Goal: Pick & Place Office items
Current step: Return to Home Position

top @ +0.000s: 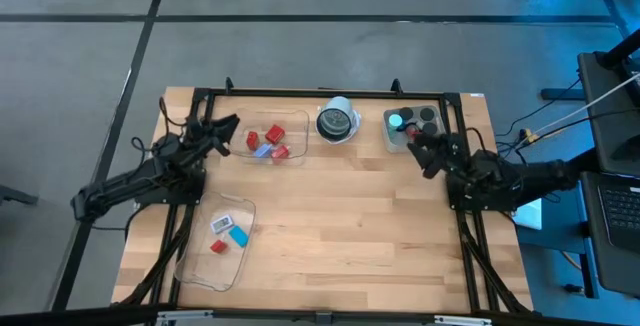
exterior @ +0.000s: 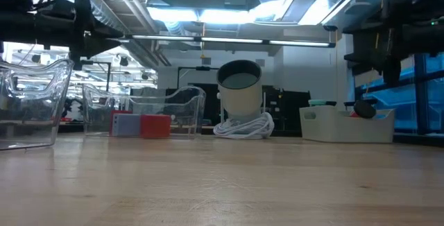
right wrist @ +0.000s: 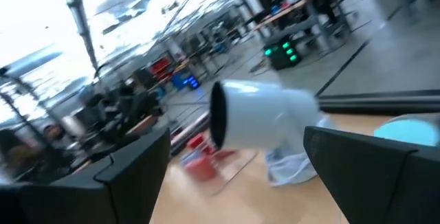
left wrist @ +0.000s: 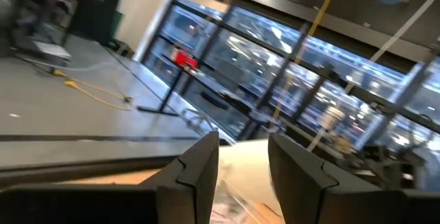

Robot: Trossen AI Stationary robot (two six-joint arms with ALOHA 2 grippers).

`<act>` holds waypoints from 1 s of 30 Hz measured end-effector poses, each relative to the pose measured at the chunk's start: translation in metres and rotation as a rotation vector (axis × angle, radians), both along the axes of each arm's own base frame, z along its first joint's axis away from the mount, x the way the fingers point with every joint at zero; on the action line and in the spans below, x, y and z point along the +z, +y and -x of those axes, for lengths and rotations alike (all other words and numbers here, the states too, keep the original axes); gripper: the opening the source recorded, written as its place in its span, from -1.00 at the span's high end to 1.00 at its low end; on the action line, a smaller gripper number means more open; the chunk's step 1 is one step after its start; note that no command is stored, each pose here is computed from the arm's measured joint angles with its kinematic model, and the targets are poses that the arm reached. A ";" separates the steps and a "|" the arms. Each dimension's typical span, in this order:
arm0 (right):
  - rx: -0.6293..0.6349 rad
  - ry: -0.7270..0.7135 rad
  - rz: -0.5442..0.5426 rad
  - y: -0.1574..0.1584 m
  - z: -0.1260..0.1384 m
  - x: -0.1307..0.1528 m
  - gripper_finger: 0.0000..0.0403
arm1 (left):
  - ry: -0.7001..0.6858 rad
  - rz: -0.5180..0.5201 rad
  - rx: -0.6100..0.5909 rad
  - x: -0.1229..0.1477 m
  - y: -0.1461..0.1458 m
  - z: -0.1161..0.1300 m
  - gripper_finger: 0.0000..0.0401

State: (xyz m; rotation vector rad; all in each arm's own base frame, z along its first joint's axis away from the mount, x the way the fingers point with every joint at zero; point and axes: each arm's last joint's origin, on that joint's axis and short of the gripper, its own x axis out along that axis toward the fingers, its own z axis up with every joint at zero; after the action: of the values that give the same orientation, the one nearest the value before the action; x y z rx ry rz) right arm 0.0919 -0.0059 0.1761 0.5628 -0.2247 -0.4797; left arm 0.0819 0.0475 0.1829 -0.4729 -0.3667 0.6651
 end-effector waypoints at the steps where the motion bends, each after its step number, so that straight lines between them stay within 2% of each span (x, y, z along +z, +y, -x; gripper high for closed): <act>1: -0.019 -0.001 0.001 -0.002 0.000 0.000 -0.67 | 0.000 0.000 0.018 0.000 0.001 0.001 0.39; 17: -0.382 0.005 0.001 -0.034 0.009 0.000 -0.67 | -0.001 0.000 0.387 0.000 0.027 0.024 0.39; 22: -0.413 0.005 0.001 -0.036 0.010 0.000 -0.67 | 0.000 0.000 0.431 0.000 0.030 0.027 0.39; 30: -0.413 0.005 0.001 -0.036 0.010 0.000 -0.67 | 0.000 0.001 0.434 0.000 0.030 0.027 0.39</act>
State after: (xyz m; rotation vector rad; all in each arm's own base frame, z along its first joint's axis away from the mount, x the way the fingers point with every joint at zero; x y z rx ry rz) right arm 0.0819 -0.0424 0.1756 0.5152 -0.3384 -0.8805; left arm 0.0545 0.0775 0.1829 -0.3958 -0.4748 1.0861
